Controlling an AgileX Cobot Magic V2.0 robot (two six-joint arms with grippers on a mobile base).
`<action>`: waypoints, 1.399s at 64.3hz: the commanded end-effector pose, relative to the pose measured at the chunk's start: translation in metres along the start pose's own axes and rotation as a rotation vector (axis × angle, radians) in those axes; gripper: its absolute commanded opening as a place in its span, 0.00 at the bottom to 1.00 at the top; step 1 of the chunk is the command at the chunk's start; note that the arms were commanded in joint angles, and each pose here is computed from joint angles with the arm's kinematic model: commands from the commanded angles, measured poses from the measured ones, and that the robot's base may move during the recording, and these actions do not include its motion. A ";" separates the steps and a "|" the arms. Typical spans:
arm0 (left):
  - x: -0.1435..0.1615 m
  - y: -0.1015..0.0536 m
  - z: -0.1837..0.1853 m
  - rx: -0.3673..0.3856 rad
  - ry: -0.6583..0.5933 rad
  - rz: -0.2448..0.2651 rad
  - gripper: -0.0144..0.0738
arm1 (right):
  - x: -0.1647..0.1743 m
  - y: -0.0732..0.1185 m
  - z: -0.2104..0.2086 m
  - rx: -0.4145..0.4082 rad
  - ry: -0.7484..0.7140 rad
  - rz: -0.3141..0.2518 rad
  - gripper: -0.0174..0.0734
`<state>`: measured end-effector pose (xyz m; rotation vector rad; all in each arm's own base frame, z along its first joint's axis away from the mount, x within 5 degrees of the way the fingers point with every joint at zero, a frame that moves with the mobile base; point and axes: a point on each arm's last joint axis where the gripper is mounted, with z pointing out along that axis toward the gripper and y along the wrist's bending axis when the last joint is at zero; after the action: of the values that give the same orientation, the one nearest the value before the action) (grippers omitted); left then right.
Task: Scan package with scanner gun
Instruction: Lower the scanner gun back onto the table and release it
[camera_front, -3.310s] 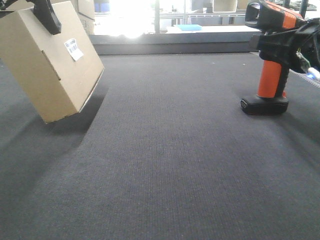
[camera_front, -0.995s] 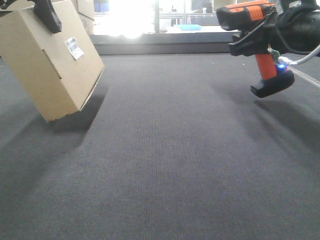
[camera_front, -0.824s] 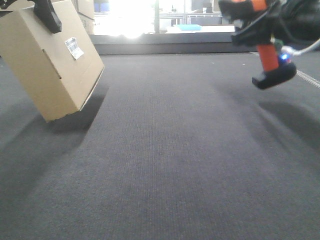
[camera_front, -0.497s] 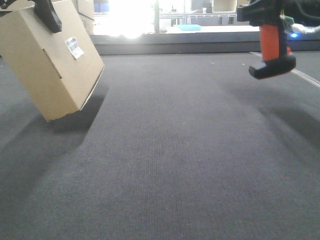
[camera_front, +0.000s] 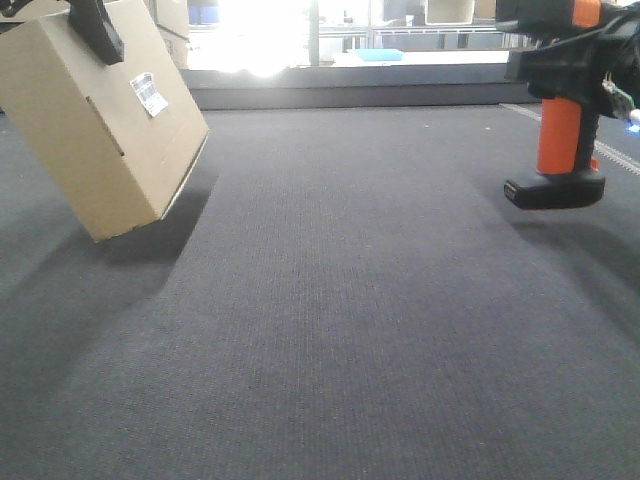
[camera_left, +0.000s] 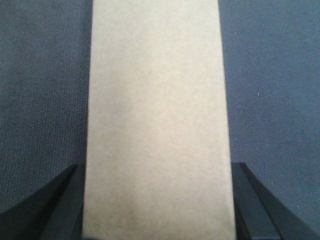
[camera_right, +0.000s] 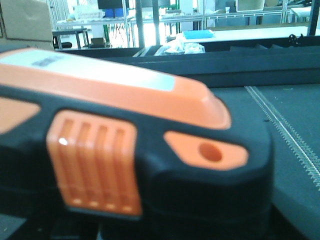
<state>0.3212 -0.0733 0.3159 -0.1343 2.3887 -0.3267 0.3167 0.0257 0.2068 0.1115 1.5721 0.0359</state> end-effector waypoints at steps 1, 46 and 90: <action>-0.002 -0.002 -0.002 0.012 -0.027 -0.005 0.18 | -0.008 -0.003 0.001 0.028 -0.091 0.018 0.39; -0.002 -0.002 -0.002 0.012 -0.027 -0.005 0.18 | 0.024 -0.006 0.010 0.031 -0.113 0.089 0.44; -0.002 -0.003 -0.002 0.013 -0.028 -0.005 0.18 | 0.029 -0.002 0.000 -0.015 -0.082 0.066 0.71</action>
<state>0.3212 -0.0733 0.3160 -0.1343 2.3883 -0.3268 0.3241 0.0252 0.1756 0.1752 1.5002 0.0828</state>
